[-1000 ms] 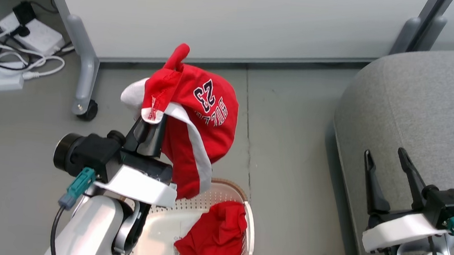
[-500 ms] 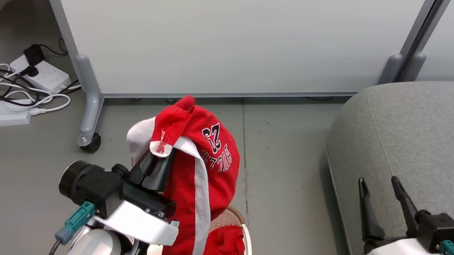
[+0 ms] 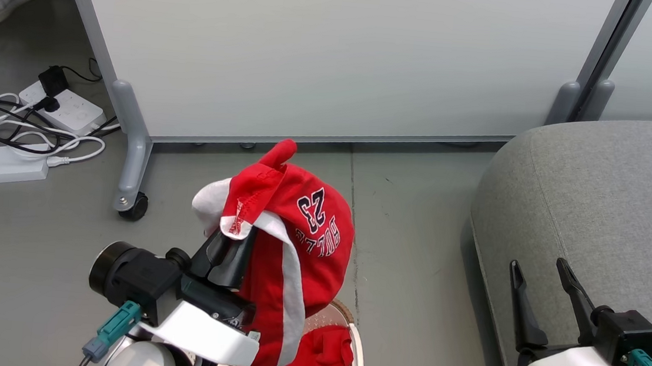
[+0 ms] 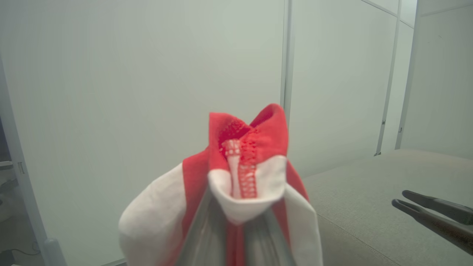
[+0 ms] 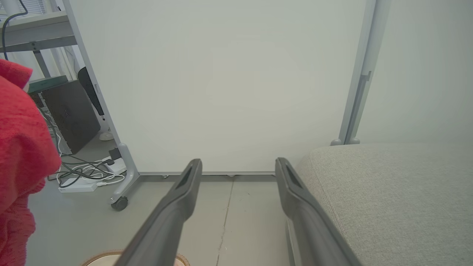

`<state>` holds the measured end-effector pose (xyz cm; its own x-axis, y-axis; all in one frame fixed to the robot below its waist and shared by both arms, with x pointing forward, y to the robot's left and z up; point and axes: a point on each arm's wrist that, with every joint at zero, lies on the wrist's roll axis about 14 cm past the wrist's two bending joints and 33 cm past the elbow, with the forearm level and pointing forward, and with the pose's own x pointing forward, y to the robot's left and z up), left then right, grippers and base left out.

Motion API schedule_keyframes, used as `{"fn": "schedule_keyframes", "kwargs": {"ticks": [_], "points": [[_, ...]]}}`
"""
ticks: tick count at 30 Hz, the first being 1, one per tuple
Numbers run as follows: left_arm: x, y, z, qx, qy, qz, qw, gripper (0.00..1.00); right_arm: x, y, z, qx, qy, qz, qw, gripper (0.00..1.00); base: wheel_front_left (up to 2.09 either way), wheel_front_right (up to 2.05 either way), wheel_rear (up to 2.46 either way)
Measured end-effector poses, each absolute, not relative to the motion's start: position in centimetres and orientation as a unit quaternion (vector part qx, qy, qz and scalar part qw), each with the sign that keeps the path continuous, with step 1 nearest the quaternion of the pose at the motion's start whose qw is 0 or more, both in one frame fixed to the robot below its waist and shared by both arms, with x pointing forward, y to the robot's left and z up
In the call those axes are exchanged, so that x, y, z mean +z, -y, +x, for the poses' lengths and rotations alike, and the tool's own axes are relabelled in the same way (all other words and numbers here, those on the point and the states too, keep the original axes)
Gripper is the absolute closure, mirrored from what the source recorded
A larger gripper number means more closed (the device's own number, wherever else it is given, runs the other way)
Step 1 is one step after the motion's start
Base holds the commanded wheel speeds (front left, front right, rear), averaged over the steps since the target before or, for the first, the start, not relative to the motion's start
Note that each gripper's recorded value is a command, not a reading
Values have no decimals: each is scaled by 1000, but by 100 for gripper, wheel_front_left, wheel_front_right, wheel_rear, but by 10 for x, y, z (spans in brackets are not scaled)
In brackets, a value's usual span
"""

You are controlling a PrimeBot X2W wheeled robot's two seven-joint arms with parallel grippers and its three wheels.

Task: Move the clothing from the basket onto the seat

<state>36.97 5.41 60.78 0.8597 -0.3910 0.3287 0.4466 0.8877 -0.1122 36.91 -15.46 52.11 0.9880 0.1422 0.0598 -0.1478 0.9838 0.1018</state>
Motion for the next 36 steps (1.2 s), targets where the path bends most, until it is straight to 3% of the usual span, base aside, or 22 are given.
{"fn": "schedule_keyframes", "kwargs": {"ticks": [12, 18, 27, 36], "points": [[606, -52, 369, -220, 147, -97, 959, 100, 525, 138, 371, 96, 31, 59, 993, 0, 0, 0, 0], [605, -53, 367, -220, 146, -96, 960, 100, 545, 73, 369, 194, 39, 84, 977, 0, 0, 0, 0], [602, -52, 366, -221, 141, -94, 960, 100, 567, -28, 335, 361, 36, 102, 926, 0, 0, 0, 0], [599, -50, 367, -224, 137, -93, 960, 100, 551, -70, 327, 435, -7, 73, 898, 0, 0, 0, 0]]}}
